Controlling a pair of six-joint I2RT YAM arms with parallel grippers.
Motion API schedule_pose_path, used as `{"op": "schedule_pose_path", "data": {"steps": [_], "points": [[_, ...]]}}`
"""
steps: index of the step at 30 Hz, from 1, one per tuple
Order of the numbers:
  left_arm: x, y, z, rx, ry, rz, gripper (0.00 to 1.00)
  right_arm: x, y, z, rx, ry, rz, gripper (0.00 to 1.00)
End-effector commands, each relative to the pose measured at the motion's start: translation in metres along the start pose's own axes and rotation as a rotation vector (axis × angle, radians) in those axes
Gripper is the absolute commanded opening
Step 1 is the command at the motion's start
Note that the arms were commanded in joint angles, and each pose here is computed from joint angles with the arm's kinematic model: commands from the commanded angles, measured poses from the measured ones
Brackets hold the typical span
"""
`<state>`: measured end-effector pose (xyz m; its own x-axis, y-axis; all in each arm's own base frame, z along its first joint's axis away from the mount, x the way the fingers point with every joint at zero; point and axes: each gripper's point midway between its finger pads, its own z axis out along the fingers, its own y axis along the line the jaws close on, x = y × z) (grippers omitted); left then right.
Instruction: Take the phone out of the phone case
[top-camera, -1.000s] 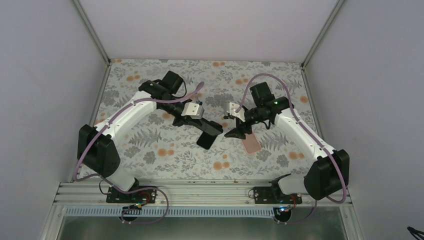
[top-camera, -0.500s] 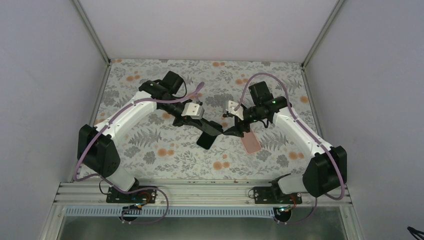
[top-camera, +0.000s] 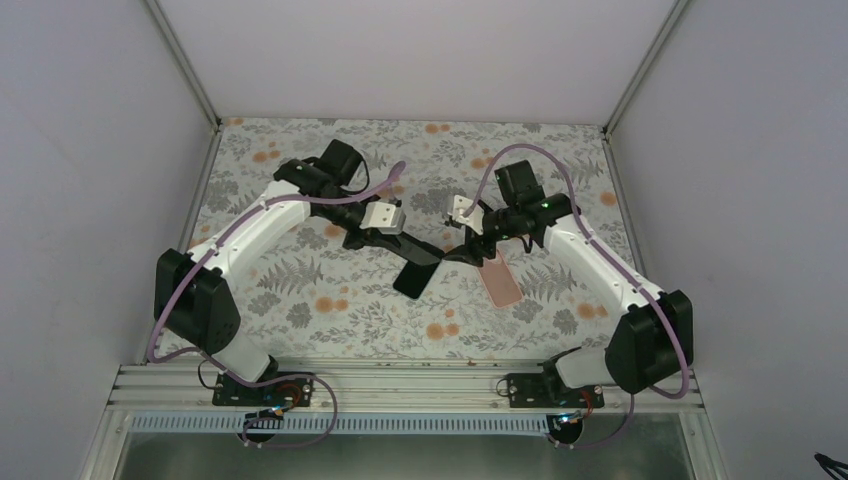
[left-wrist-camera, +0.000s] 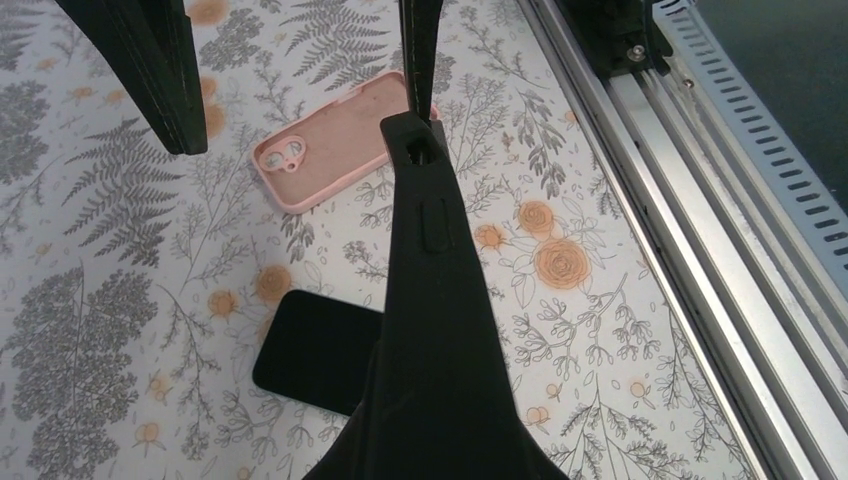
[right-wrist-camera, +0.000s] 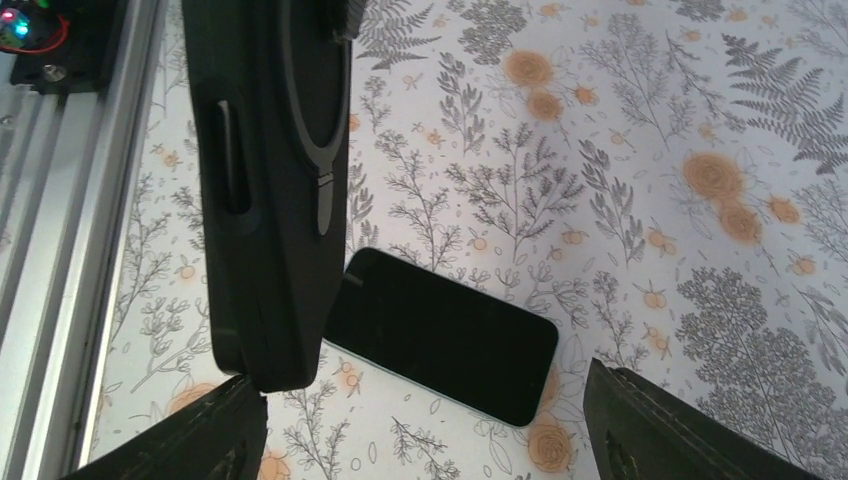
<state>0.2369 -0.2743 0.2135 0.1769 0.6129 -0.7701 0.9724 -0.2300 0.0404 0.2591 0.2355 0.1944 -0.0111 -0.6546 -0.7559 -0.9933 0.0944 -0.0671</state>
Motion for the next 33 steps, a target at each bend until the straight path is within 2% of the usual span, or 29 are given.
{"op": "schedule_pose_path", "data": {"steps": [1, 6, 9, 21, 26, 29, 33], "points": [[-0.035, -0.021, -0.006, 0.075, -0.151, 0.053, 0.02, -0.002, -0.042, 0.005, 0.161, 0.01, -0.021, 0.8], [-0.039, -0.025, -0.004, 0.107, -0.174, 0.045, 0.02, -0.01, -0.064, -0.001, 0.253, 0.009, -0.038, 0.79], [-0.042, -0.023, -0.003, 0.113, -0.196, 0.042, 0.02, -0.019, -0.066, 0.0, 0.236, -0.001, -0.041, 0.79], [-0.074, -0.021, -0.011, 0.195, -0.351, 0.033, 0.02, -0.093, -0.023, 0.027, 0.091, -0.136, -0.085, 0.8], [-0.081, -0.015, -0.014, 0.177, -0.363, 0.046, 0.02, -0.099, 0.015, 0.042, -0.168, -0.209, -0.045, 0.8], [-0.087, -0.003, -0.02, 0.132, -0.375, 0.065, 0.02, -0.101, 0.062, 0.033, -0.449, -0.317, -0.04, 0.79], [-0.091, 0.012, -0.019, 0.093, -0.38, 0.081, 0.02, -0.12, 0.086, 0.014, -0.667, -0.488, -0.018, 0.69]]}}
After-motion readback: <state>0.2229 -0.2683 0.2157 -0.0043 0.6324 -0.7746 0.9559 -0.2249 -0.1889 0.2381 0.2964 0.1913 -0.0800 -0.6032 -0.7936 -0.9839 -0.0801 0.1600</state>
